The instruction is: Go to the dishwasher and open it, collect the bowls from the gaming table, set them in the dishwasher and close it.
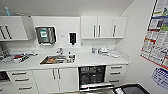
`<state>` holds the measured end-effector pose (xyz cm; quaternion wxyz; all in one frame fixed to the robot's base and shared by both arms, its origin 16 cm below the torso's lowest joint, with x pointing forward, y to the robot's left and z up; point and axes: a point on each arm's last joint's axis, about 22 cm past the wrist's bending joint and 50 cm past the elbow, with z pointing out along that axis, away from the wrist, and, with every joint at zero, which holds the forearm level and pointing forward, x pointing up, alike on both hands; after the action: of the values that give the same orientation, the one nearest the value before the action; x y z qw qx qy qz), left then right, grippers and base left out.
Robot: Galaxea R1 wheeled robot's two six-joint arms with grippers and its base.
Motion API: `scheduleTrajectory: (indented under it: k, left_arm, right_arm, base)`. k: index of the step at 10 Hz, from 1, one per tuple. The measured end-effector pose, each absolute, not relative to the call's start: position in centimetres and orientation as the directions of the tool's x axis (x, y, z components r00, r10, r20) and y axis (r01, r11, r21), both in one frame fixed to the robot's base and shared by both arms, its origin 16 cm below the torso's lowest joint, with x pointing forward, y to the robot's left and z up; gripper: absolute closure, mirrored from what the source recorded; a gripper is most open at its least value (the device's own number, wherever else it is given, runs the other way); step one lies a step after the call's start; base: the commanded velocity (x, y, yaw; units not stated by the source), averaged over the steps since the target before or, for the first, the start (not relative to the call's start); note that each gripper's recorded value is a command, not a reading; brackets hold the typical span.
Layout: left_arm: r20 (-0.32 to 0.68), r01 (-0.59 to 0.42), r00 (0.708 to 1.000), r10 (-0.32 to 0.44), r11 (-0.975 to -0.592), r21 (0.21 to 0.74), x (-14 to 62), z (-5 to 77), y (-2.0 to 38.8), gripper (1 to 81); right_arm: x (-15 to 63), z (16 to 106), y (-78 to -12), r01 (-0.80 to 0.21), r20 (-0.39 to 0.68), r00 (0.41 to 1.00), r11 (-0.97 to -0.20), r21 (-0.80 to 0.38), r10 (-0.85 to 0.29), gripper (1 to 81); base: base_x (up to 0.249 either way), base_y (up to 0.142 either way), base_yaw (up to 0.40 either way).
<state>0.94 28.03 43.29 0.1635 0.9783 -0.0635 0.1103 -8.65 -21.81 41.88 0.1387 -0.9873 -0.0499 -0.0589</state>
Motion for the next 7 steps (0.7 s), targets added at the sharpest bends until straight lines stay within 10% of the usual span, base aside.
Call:
scheduleTrajectory:
  k: [7]
  left_arm:
    - [0.240,-0.161,0.967,-0.087,-0.937,0.309,0.99,43.33,27.98,81.1]
  right_arm:
    - [-8.44,41.88,-21.79,0.126,0.135,0.987,-0.955,-0.268,0.093,81.1]
  base:
    - [0.109,0.000,0.000]
